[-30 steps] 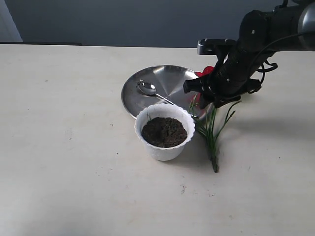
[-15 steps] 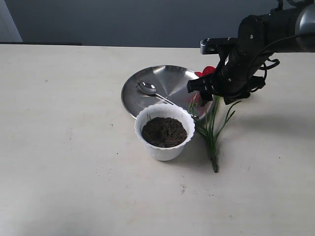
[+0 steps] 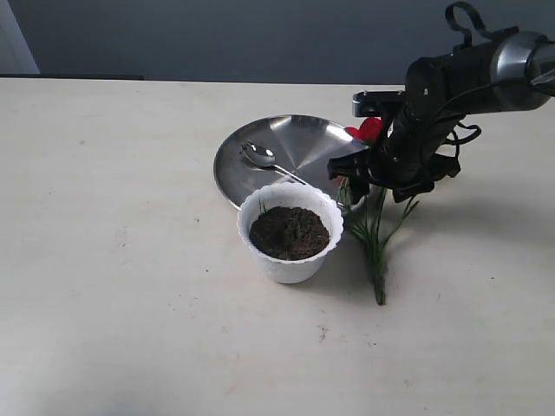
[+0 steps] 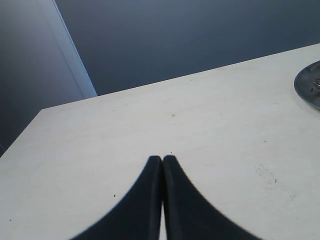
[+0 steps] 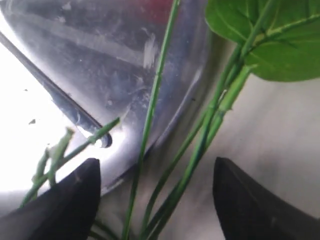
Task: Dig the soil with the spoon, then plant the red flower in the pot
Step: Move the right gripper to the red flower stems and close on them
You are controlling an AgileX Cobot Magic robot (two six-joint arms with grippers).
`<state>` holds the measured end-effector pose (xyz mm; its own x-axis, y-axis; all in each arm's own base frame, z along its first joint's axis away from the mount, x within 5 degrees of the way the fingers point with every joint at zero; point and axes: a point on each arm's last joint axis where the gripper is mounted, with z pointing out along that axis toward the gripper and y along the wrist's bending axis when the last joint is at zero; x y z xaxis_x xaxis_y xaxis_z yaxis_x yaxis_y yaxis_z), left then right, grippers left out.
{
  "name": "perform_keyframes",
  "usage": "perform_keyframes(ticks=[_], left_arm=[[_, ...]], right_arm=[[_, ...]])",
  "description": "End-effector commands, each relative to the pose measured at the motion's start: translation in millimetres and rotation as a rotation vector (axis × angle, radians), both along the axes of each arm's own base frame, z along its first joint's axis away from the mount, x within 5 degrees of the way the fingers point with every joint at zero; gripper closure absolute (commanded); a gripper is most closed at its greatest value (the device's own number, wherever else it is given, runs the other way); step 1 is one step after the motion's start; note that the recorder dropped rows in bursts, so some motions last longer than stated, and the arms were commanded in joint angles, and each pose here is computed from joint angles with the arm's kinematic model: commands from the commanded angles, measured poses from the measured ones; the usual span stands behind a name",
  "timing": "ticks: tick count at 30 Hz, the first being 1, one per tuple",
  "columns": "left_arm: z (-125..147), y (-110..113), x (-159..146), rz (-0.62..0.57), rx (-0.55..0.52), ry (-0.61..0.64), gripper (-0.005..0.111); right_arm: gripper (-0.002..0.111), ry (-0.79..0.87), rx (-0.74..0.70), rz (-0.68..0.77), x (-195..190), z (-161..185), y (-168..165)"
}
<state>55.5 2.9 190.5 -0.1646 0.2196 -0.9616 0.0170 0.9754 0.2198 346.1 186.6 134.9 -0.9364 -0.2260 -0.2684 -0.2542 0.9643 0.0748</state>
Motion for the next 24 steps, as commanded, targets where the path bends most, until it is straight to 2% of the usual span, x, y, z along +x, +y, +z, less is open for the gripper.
perform_keyframes(ticks=[1, 3, 8, 10, 12, 18, 24], left_arm=[[1.0, -0.3, -0.1, -0.002, -0.008, -0.014, 0.106], [1.0, -0.3, -0.1, -0.002, -0.008, -0.014, 0.106], [1.0, -0.3, -0.1, -0.002, -0.008, -0.014, 0.106], [1.0, -0.3, -0.1, -0.002, -0.008, -0.014, 0.106], [1.0, -0.3, -0.1, -0.002, -0.008, -0.014, 0.106], [1.0, -0.3, -0.1, -0.002, -0.008, -0.014, 0.106], [1.0, -0.3, -0.1, -0.002, -0.008, -0.014, 0.106]], right_arm=[[0.048, -0.036, 0.02, -0.006, 4.4, -4.6, 1.1], [0.052, -0.054, 0.029, -0.006, 5.9, -4.0, 1.9], [0.073, -0.061, 0.033, -0.006, 6.7, -4.3, 2.3], [0.077, -0.054, 0.029, -0.006, 6.2, -5.4, 2.0], [0.075, -0.042, 0.023, -0.006, 5.4, -6.6, 1.6], [0.053, -0.033, 0.018, -0.006, 5.3, -10.1, 1.6], [0.053, -0.003, 0.002, -0.006, 4.8, -22.1, 1.3]])
